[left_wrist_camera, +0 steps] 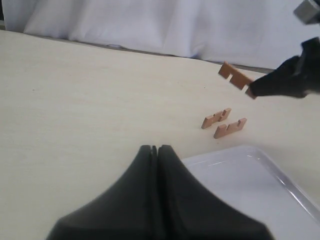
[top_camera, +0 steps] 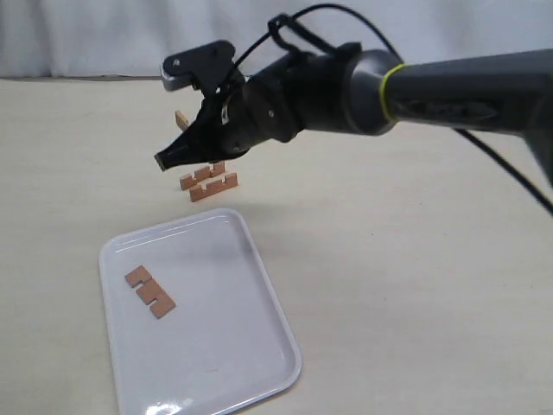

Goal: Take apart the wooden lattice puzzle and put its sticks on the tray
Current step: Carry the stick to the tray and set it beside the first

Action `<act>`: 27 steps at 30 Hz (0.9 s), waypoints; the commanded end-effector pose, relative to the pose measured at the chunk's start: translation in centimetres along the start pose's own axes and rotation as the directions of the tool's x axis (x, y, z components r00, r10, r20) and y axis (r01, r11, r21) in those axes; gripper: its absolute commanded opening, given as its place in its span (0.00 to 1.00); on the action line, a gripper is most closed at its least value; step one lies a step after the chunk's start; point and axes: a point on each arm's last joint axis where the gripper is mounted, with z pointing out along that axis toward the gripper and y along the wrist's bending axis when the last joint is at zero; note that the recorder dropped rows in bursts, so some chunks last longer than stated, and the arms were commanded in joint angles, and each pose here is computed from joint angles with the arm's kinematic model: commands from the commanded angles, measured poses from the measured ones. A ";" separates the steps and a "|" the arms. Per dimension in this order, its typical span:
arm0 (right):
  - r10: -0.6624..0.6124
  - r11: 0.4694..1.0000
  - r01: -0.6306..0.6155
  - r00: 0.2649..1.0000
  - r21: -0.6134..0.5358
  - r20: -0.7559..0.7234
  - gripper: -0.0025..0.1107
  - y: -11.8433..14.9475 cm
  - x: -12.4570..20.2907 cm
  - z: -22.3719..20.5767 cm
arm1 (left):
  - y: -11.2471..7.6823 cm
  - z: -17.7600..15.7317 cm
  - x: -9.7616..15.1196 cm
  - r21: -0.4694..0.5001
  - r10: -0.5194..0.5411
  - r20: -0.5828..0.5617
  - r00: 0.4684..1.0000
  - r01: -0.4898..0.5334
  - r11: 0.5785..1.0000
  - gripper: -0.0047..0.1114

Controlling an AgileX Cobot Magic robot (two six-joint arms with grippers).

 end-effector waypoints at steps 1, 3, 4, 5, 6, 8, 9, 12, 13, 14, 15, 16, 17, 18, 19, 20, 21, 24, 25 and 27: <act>-0.070 0.998 0.070 0.998 -0.003 -0.010 0.06 1.2 -2.1 -5.5 | 0.0 0.0 0.0 0.002 -0.007 0.012 1.000 0.007 1.000 0.04; -0.096 0.995 0.095 0.994 -0.013 -0.048 0.06 1.9 -2.0 -6.8 | 0.0 0.0 0.0 0.002 -0.007 0.012 1.000 0.007 1.000 0.04; -0.109 0.994 0.108 0.991 -0.024 -0.072 0.06 2.5 -1.8 -7.3 | 0.0 0.0 0.0 0.002 -0.007 0.012 1.000 0.007 1.000 0.04; -0.127 0.991 0.123 0.988 -0.043 -0.092 0.06 3.1 -1.4 -7.6 | 0.0 0.0 0.0 0.002 -0.007 0.012 1.000 0.007 1.000 0.04; -0.142 0.989 0.136 0.985 -0.066 -0.101 0.06 3.7 -1.0 -7.8 | 0.0 0.0 0.0 0.002 -0.007 0.012 1.000 0.007 1.000 0.04; -0.174 0.978 0.157 0.978 -0.135 -0.118 0.06 5.4 0.4 -7.8 | 0.0 0.0 0.0 0.002 -0.007 0.012 1.000 0.007 1.000 0.04; -0.181 0.974 0.161 0.976 -0.161 -0.122 0.06 5.9 1.2 -7.6 | 0.0 0.0 0.0 0.002 -0.007 0.012 1.000 0.007 1.000 0.04; -0.166 0.963 0.132 0.977 -0.233 -0.133 0.06 7.2 3.4 -6.8 | 0.0 0.0 0.0 0.002 -0.007 0.012 1.000 0.007 1.000 0.04; -0.153 0.962 0.117 0.979 -0.245 -0.135 0.06 7.4 4.1 -6.5 | 0.0 0.0 0.0 0.002 -0.007 0.012 1.000 0.007 1.000 0.04; -0.126 0.964 0.088 0.982 -0.252 -0.138 0.06 7.4 4.8 -6.2 | 0.0 0.0 0.0 0.002 -0.007 0.012 1.000 0.007 1.000 0.04; -0.093 0.965 0.053 0.985 -0.256 -0.146 0.06 7.4 5.3 -5.9 | 0.0 0.0 0.0 0.002 -0.007 0.012 1.000 0.007 1.000 0.04; -0.064 0.966 0.023 0.986 -0.256 -0.152 0.06 7.4 5.9 -5.7 | 0.0 0.0 0.0 0.002 -0.007 0.012 1.000 0.007 1.000 0.04; -0.052 0.968 0.011 0.986 -0.250 -0.160 0.06 7.3 6.6 -5.3 | 0.0 0.0 0.0 0.002 -0.007 0.012 1.000 0.007 1.000 0.04; -0.045 0.969 0.003 0.985 -0.246 -0.167 0.06 7.2 7.1 -5.1 | 0.0 0.0 0.0 0.002 -0.007 0.012 1.000 0.007 1.000 0.04; -0.043 0.971 -0.001 0.983 -0.241 -0.177 0.06 7.1 7.6 -4.8 | 0.0 0.0 0.0 0.002 -0.007 0.012 1.000 0.007 1.000 0.04; -0.033 0.971 -0.013 0.982 -0.238 -0.187 0.06 7.1 7.9 -4.4 | 0.0 0.0 0.0 0.002 -0.007 0.012 1.000 0.007 1.000 0.04; -0.021 0.971 -0.028 0.979 -0.236 -0.201 0.06 7.1 8.3 -4.0 | 0.0 0.0 0.0 0.002 -0.007 0.012 1.000 0.007 1.000 0.04; 0.062 0.966 -0.116 0.972 -0.232 -0.226 0.06 7.4 8.9 -2.9 | 0.0 0.0 0.0 0.002 -0.007 0.012 1.000 0.007 1.000 0.04; 0.082 0.964 -0.136 0.969 -0.228 -0.233 0.06 7.4 9.2 -2.5 | 0.0 0.0 0.0 0.002 -0.007 0.012 1.000 0.007 1.000 0.04; 0.085 0.966 -0.140 0.967 -0.218 -0.240 0.06 7.4 9.7 -1.7 | 0.0 0.0 0.0 0.002 -0.007 0.012 1.000 0.007 1.000 0.04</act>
